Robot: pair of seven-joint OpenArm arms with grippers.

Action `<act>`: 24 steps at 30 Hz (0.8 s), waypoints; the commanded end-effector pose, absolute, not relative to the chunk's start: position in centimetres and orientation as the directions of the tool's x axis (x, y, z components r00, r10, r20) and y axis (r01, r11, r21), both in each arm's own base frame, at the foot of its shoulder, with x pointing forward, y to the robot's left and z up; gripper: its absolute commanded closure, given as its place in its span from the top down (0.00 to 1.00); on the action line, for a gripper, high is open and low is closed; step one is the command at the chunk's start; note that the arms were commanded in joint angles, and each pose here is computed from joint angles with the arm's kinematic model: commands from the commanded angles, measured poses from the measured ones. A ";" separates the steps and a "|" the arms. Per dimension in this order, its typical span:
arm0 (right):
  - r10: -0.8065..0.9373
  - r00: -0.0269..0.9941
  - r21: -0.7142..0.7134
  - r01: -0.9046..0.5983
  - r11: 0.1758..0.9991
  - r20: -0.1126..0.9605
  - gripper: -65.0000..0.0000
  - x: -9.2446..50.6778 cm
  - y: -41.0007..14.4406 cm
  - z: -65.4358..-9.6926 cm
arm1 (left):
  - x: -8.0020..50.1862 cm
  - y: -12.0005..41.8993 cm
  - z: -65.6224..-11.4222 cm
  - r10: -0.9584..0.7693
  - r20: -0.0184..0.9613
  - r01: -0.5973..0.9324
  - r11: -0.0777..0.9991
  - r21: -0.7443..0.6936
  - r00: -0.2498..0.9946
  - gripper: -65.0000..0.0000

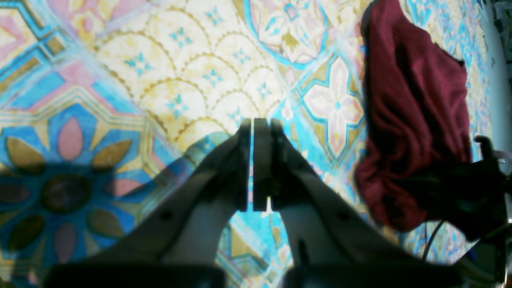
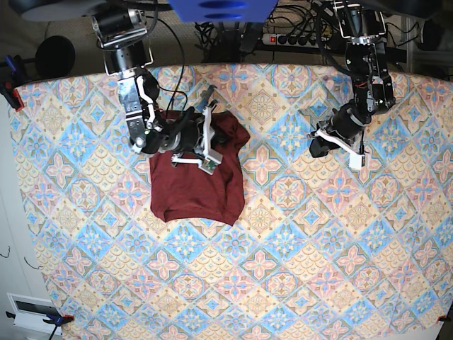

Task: Layout the t-shirt on the table in an organized manner, then fold the t-shirt properly
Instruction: 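Grasp the bundle with the right gripper and drag it toward the right arm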

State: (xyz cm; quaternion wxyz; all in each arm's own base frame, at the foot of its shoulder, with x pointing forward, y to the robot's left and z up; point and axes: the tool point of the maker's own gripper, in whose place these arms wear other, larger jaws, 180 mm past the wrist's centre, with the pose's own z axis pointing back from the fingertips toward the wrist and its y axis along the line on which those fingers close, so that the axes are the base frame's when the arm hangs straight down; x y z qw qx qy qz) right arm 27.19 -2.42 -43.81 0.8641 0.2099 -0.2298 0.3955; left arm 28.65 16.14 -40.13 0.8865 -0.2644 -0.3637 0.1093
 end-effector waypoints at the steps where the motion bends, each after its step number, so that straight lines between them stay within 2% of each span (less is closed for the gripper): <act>1: 0.684 0.625 0.057 -0.752 0.656 0.375 0.01 27.0 -8.3 -45.9 | 29.5 16.2 -38.8 0.389 0.619 0.027 0.832 -0.553 0.682 0.00; 7: 0.629 0.686 0.018 -0.681 0.732 0.366 0.01 28.2 -12.8 -45.4 | 29.5 16.1 -38.8 0.390 0.619 0.028 0.832 -0.555 0.682 0.00; 14: 0.599 0.708 -0.039 -0.634 0.773 0.374 0.01 29.3 -16.2 -44.7 | 29.8 15.5 -38.1 0.438 0.603 0.033 0.791 -0.611 0.667 0.00; 19: 0.619 0.702 -0.077 -0.638 0.766 0.351 0.01 29.3 -16.9 -44.6 | 29.9 15.3 -37.9 0.442 0.602 0.037 0.786 -0.617 0.664 0.00; 24: 0.651 0.642 -0.136 -0.662 0.737 0.406 0.01 30.0 -15.7 -42.2 | 29.9 15.1 -37.9 0.448 0.599 0.036 0.781 -0.623 0.664 0.00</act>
